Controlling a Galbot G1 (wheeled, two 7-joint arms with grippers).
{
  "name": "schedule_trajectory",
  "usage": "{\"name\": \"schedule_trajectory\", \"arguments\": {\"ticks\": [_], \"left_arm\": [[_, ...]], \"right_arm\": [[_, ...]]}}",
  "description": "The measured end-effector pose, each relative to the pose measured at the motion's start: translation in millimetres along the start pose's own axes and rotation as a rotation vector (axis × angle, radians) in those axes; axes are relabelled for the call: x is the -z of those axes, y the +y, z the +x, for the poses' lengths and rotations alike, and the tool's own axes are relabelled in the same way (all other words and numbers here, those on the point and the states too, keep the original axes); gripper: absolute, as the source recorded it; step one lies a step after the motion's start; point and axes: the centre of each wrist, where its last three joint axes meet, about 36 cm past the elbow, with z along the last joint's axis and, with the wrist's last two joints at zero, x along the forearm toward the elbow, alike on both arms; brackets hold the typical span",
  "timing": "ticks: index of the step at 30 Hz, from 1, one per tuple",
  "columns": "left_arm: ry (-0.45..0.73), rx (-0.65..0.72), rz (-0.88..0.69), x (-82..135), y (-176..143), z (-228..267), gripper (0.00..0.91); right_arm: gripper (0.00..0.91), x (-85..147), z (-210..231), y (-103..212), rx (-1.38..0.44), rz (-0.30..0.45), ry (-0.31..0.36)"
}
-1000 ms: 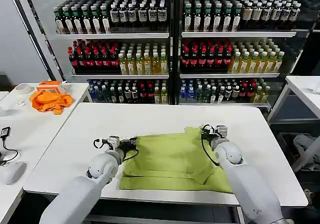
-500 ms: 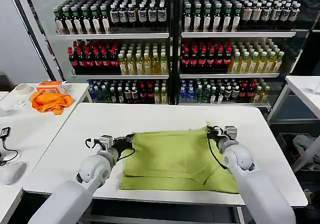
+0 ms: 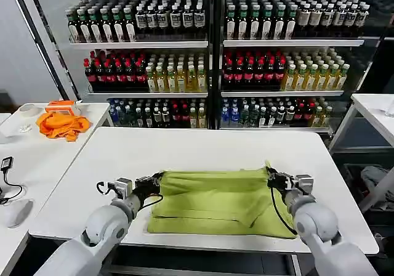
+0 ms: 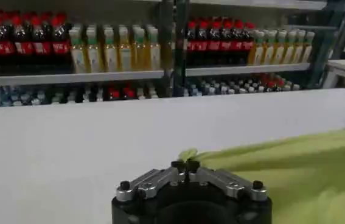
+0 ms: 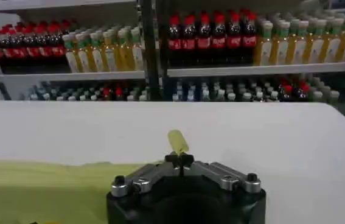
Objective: Fold and organize the clothes.
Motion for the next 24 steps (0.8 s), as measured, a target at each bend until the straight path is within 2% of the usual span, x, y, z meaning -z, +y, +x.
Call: {"name": "schedule_trajectory", "arguments": {"ticks": [8,13,14,15,16,17,24], "left_arm": [[0.036,-0.010,-0.016,-24,-7,13,0.020],[0.043,-0.003,-0.027,-32,-9,15,0.020],[0.045,-0.001,-0.029,-34,-9,14,0.071],[0.048,0.000,-0.031,-36,-9,15,0.413],[0.050,0.002,-0.034,-37,-9,15,0.846],[0.050,0.003,-0.036,-38,-10,15,0.907],[0.042,0.016,-0.046,-41,-13,19,0.907]], "right_arm": [[0.000,-23,32,6,-0.008,-0.001,0.041],[0.000,-32,40,10,-0.013,-0.003,0.064],[0.000,-34,41,11,-0.013,-0.004,0.070],[0.000,-35,42,12,-0.013,-0.005,0.073],[0.373,-36,43,13,-0.013,-0.004,0.075],[0.907,-37,45,14,-0.012,-0.004,0.076],[0.907,-39,56,17,-0.016,0.001,0.066]]}}
